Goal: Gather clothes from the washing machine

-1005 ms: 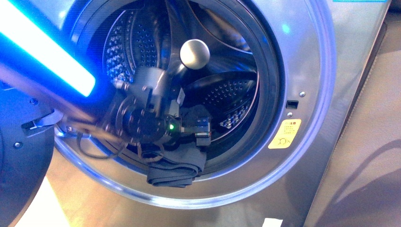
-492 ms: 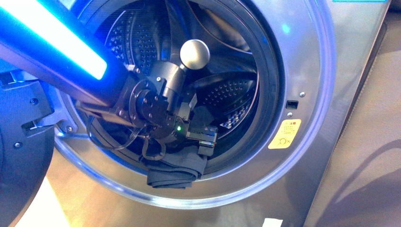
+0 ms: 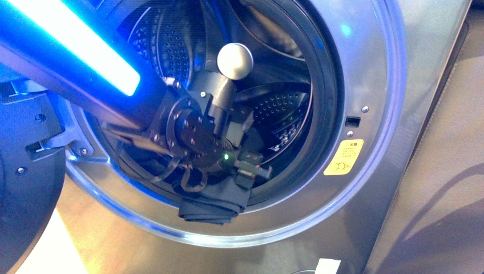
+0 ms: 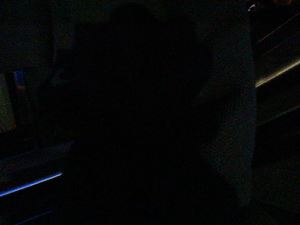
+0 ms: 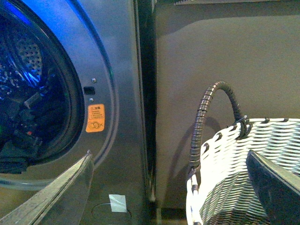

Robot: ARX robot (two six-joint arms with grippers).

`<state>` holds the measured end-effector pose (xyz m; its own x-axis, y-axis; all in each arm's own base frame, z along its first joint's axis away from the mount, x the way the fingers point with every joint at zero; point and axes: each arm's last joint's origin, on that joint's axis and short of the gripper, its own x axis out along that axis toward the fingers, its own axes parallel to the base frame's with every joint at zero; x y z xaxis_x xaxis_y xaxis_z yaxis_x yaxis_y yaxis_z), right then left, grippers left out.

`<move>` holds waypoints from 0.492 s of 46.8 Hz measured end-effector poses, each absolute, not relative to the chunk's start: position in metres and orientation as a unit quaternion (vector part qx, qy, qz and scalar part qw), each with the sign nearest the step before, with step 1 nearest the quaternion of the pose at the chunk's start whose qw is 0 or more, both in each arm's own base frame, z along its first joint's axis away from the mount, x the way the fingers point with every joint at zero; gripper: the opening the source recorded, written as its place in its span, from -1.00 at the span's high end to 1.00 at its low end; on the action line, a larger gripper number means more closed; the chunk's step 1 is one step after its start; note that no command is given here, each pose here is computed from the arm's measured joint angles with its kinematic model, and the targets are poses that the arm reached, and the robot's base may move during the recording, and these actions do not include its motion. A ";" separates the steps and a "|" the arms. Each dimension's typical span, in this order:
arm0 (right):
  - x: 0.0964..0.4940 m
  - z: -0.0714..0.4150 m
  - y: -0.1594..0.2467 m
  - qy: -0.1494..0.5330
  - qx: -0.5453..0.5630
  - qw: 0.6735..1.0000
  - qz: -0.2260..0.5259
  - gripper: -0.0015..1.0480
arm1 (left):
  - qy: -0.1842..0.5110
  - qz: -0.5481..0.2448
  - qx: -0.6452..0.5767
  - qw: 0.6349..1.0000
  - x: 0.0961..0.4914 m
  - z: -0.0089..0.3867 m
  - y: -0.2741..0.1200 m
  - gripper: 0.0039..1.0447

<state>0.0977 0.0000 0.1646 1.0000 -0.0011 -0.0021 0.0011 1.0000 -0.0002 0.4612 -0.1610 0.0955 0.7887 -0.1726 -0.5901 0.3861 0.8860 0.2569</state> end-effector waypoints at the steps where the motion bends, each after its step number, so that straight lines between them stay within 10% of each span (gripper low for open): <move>1: 0.098 0.165 0.000 0.001 0.000 1.000 -0.001 -0.85 | 0.285 -0.151 0.186 0.928 0.460 0.095 -0.160 0.63; 23: 0.098 0.165 0.000 0.001 0.000 1.000 0.000 -0.85 | 0.145 -0.176 0.158 0.961 0.389 0.148 -0.127 0.87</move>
